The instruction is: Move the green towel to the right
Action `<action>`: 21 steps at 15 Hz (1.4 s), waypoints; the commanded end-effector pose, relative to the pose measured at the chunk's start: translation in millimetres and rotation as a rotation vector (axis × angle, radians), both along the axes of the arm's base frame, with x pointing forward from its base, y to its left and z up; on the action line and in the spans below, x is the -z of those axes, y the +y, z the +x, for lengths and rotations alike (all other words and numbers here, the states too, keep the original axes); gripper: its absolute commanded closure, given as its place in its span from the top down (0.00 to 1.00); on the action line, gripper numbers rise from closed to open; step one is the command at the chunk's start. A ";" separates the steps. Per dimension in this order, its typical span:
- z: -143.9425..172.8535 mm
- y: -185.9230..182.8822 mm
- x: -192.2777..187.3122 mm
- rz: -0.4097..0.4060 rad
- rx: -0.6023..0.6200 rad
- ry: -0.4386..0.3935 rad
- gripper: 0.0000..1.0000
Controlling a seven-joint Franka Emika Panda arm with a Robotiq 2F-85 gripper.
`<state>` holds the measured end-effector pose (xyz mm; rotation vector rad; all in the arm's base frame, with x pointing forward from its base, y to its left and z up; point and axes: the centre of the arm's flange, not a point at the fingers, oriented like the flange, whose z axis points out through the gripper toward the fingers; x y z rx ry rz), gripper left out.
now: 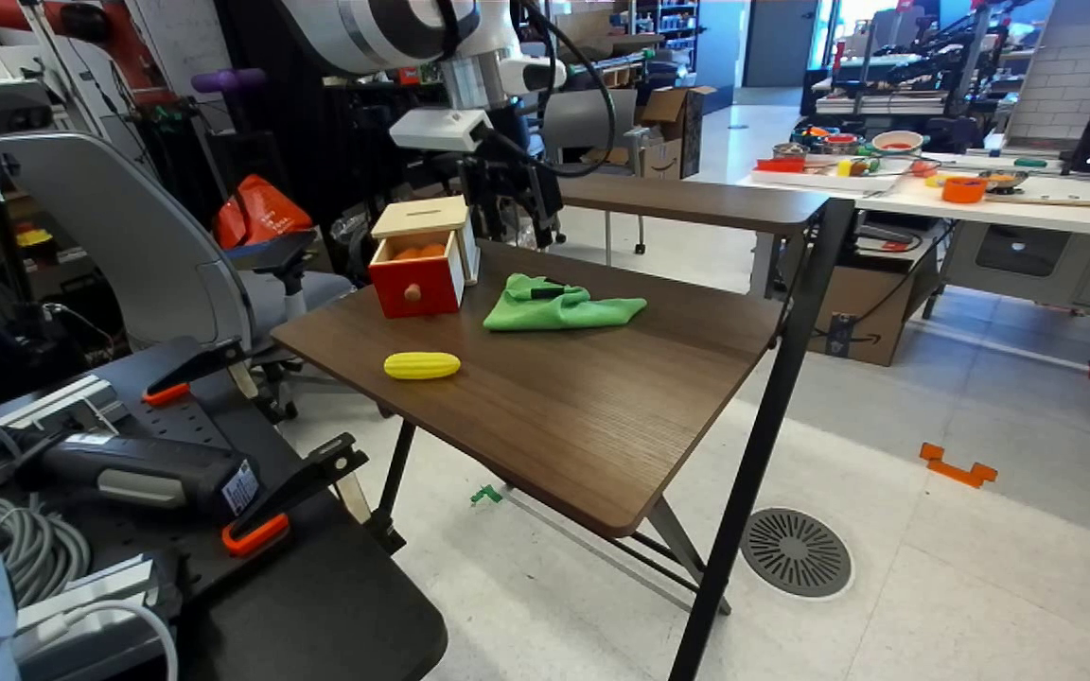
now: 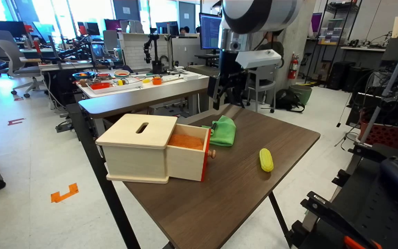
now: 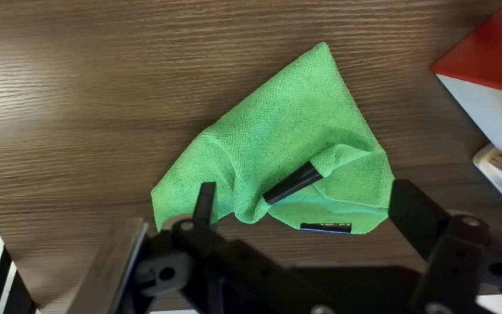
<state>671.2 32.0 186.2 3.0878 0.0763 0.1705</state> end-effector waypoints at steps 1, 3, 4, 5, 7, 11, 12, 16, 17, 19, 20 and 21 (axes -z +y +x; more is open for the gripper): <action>31.0 3.6 31.9 0.002 -0.034 -0.021 1.00; 36.7 4.4 46.5 0.000 -0.047 -0.015 1.00; 39.1 4.8 53.1 -0.004 -0.052 -0.018 1.00; 42.3 5.4 59.7 -0.007 -0.058 -0.019 1.00; 48.0 6.7 70.4 -0.004 -0.063 -0.014 1.00; 52.9 4.7 88.2 -0.005 -0.069 -0.008 1.00; 54.4 3.6 92.4 -0.006 -0.066 -0.010 1.00; 57.9 -1.1 110.9 -0.011 -0.062 0.000 1.00; 57.7 -2.4 115.6 -0.009 -0.060 0.006 1.00; 54.5 -6.7 124.9 -0.009 -0.060 0.020 1.00; 52.4 -9.2 128.0 -0.007 -0.052 0.030 1.00; 49.9 -13.2 128.4 0.000 -0.047 0.042 1.00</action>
